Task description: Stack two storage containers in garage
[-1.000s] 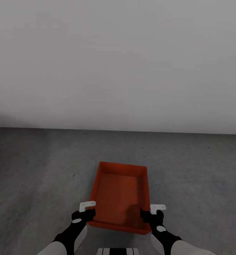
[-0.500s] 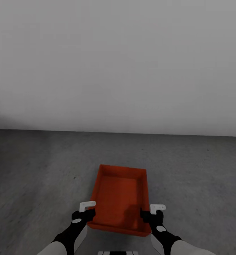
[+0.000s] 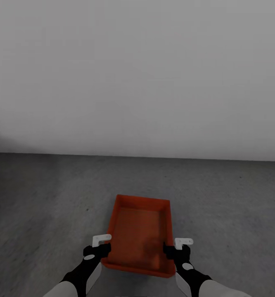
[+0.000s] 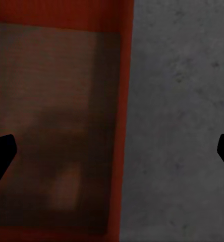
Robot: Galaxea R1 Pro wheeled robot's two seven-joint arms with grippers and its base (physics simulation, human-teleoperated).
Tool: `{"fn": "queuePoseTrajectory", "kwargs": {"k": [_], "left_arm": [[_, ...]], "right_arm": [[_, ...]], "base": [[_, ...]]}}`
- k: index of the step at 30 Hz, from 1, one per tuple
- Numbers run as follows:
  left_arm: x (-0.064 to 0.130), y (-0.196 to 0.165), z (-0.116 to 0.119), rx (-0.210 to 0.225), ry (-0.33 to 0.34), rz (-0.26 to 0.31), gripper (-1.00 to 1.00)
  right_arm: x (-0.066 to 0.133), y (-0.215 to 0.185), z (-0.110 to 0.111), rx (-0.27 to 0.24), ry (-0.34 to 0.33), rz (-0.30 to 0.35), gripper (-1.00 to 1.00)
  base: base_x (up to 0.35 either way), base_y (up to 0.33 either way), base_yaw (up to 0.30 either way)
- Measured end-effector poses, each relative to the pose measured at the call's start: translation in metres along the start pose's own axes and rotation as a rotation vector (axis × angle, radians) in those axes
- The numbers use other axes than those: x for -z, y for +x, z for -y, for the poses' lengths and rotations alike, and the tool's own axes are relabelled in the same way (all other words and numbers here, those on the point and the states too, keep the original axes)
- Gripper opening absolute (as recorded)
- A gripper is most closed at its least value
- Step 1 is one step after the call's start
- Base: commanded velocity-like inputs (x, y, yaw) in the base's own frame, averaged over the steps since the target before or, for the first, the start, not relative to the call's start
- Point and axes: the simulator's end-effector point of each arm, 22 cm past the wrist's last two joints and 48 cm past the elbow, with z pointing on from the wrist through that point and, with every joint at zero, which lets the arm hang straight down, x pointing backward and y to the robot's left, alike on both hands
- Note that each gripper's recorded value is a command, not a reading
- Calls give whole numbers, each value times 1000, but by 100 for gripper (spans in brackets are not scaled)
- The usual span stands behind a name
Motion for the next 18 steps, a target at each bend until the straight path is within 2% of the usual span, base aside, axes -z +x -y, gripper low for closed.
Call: {"fn": "queuePoseTrajectory", "kwargs": {"k": [14, 18], "left_arm": [[23, -21, -1, 1, -3, 1, 100], [29, -36, -1, 5, -3, 21, 100]], "right_arm": [[19, -23, 1, 2, 2, 0, 100], [25, -30, 2, 2, 7, 0, 100]], "base": [[0, 0, 0], [0, 0, 0]]}}
